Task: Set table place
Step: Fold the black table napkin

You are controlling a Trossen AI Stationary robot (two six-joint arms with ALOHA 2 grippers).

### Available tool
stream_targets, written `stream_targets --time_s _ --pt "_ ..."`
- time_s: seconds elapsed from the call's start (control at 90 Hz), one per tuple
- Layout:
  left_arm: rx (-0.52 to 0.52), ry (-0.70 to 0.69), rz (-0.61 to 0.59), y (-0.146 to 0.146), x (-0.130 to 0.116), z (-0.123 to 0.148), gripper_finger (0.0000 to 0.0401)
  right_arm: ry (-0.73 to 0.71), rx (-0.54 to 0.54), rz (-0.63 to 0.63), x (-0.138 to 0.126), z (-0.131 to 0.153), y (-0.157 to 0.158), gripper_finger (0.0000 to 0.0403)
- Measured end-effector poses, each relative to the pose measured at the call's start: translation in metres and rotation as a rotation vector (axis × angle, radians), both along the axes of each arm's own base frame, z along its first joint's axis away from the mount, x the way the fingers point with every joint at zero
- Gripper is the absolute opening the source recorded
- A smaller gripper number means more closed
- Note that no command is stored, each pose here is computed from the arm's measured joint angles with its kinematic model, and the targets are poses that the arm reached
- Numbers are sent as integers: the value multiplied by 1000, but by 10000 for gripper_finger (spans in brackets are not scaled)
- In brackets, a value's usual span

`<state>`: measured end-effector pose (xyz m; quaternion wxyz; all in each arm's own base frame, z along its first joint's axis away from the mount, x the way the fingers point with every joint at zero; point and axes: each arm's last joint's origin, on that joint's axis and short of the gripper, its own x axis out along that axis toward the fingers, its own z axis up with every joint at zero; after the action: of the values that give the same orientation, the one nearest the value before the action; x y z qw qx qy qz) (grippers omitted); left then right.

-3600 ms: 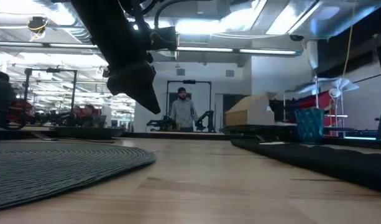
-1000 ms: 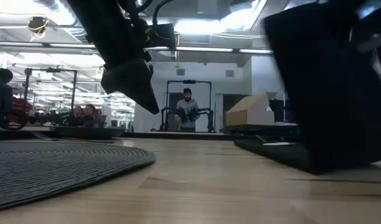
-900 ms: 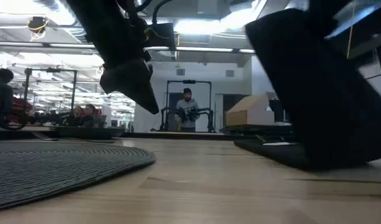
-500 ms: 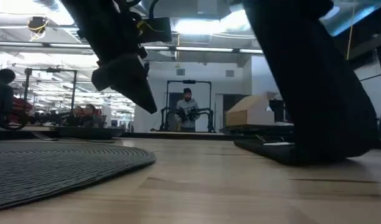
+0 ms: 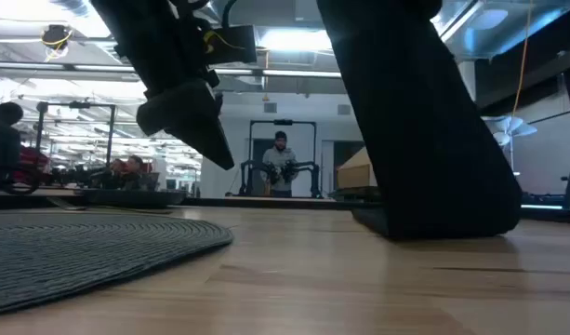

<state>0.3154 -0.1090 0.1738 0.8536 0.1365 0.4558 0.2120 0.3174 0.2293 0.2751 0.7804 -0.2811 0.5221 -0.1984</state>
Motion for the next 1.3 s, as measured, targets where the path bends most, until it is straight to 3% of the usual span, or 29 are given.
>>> stream_targets --time_s 0.467,0.856,1.078,1.3 --pt "53 -30 -76 -33 -17 4 0 -57 -20 12 12 -20 -17 0" --pt "22 -214 -129 -49 -50 61 0 -86 20 2 24 -41 -25 0" --pt "7 -287 -161 -54 -69 84 0 -123 50 105 56 -49 -42 0" --pt "-13 -300 -169 -55 -80 92 0 -167 149 303 92 -58 -67 0"
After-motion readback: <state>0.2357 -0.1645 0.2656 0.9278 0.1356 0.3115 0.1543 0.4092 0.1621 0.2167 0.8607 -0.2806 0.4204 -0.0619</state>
